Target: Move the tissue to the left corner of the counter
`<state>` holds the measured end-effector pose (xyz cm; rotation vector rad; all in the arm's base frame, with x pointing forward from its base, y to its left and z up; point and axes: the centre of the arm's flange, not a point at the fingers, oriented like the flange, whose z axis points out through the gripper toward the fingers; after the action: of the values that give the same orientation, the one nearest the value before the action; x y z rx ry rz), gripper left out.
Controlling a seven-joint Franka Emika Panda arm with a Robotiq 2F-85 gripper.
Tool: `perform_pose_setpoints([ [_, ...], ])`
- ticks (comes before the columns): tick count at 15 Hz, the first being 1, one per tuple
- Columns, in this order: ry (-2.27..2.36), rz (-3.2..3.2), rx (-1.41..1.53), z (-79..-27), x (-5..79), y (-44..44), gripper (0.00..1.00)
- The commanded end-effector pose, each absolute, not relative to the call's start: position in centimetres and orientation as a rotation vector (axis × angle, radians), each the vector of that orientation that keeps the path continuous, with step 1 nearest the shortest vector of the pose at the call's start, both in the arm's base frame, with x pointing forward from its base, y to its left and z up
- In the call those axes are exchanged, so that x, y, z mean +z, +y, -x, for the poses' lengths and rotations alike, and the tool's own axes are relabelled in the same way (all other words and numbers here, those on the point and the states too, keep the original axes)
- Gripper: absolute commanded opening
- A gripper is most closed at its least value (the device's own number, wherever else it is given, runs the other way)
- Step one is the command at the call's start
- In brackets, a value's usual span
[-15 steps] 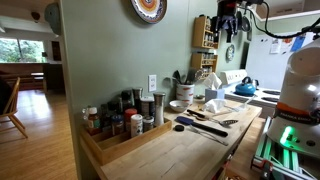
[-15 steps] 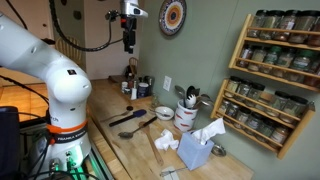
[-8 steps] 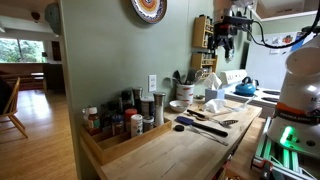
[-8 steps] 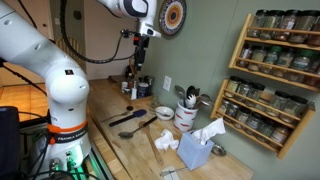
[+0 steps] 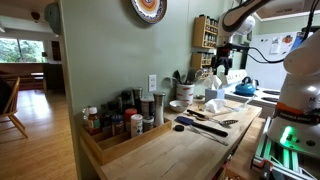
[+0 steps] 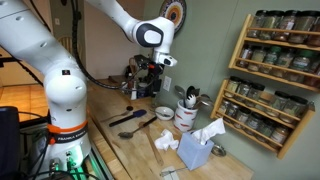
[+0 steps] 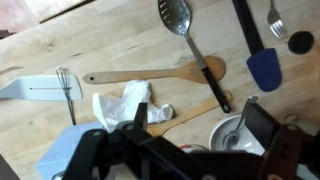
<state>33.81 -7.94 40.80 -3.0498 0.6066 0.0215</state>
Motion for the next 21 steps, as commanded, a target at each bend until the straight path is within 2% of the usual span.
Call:
perform_pose_setpoints([
  [1, 0.513, 3.085, -0.043, -34.4, 37.7, -14.4, 1.00],
  [8, 0.542, 3.178, 0.027, -33.6, 29.8, -23.1, 1.00],
  [9, 0.543, 3.142, -0.018, -32.6, 33.1, -21.4, 1.00],
  [12, 0.547, 3.154, 0.031, -32.9, 30.5, -22.3, 1.00],
  [18, 0.548, 3.157, 0.031, -33.2, 30.5, -22.5, 1.00],
  [21, 0.371, 3.180, 0.084, -33.2, 28.1, -23.7, 1.00],
])
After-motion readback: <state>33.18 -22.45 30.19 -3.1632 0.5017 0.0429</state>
